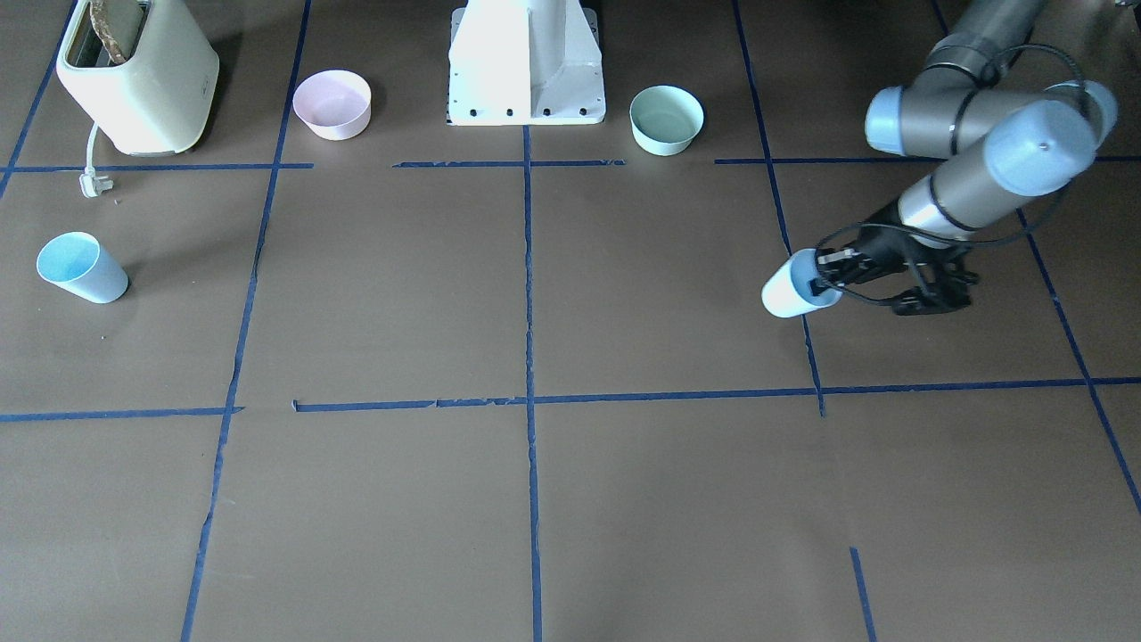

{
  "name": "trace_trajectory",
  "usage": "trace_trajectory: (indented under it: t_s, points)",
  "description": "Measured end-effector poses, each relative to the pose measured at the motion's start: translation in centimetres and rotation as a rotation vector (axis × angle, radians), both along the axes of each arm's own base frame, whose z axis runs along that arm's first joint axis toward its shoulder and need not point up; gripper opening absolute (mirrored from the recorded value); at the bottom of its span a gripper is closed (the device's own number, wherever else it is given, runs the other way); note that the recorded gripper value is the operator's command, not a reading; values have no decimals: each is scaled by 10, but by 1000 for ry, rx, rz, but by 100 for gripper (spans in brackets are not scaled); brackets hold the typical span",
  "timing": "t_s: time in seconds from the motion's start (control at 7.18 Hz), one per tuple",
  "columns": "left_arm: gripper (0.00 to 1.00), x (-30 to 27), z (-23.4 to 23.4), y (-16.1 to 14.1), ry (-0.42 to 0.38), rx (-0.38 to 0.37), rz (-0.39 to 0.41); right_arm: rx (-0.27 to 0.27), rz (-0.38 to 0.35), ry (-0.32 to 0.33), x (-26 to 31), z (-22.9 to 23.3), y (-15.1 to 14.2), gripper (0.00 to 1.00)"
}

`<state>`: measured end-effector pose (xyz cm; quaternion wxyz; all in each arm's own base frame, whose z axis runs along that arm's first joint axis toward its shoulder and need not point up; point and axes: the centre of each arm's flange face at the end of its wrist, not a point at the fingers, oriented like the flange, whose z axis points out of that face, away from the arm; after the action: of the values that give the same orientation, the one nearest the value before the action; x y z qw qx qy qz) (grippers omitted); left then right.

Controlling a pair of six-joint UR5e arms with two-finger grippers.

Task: Stack blue cups with both arms
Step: 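Carry the light blue cup with the left gripper to the table center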

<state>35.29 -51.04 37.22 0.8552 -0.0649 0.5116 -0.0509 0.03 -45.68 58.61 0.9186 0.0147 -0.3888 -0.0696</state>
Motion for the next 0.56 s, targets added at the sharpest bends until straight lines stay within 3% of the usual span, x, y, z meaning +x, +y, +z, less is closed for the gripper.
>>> trace_trajectory:
  t_s: [0.14,0.28,0.56]
  points:
    - [0,63,-71,10,9,-13,1,2,-2,0,-1,0,0,100]
    - [0,122,-128,23,-12,20,-13,1,-3,0,-1,1,0,100]
    - [0,218,-199,34,-78,107,-63,1,-4,0,-2,2,0,100]
